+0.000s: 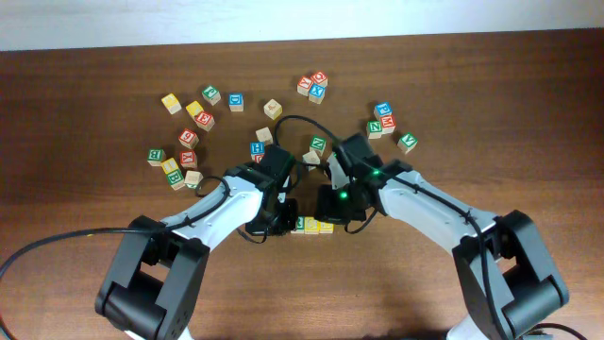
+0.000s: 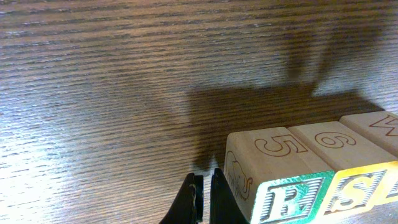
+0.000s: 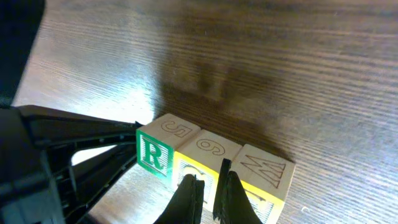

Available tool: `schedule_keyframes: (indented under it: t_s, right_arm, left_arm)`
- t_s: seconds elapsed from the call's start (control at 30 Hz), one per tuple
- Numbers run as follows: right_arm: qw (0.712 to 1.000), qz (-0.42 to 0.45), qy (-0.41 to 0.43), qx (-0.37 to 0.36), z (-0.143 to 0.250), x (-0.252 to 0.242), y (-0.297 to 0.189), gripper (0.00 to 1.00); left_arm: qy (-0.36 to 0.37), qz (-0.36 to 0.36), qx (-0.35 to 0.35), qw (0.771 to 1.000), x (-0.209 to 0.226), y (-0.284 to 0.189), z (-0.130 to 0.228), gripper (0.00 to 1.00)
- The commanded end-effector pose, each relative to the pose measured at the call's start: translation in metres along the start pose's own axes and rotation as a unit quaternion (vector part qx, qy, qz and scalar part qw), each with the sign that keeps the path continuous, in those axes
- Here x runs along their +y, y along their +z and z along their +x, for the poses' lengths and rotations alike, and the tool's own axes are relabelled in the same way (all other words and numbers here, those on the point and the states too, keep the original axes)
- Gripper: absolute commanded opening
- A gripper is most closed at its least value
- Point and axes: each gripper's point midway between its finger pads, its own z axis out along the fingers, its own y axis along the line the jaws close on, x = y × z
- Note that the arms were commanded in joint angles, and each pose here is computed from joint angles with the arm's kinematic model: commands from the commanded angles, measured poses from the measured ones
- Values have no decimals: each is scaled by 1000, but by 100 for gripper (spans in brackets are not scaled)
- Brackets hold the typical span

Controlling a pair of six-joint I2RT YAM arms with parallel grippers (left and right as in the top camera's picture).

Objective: Spell out RSS

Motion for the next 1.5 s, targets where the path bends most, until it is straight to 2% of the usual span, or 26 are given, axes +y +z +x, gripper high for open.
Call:
schedule_keyframes:
  t_s: [0.0,0.37,0.67,1.03,1.47]
  right_arm:
    - [999,26,7,-18,-9,-5,0,4]
    - [1000,20,4,-20,-10,-2,0,4]
    - [1000,-28,5,-2,-8,13,-4,4]
    - [999,16,5,-52,-30,-4,-7,4]
    - [998,34,-8,-43,-20,-2,0,4]
  left_arm:
    - [-7,-5,10,1000,2,5,5,0]
    - [-7,-5,11,1000,2,5,5,0]
    - [-7,-5,11,1000,2,5,5,0]
    - [-7,-5,11,1000,2,5,5,0]
    - [-7,-5,11,1000,2,5,5,0]
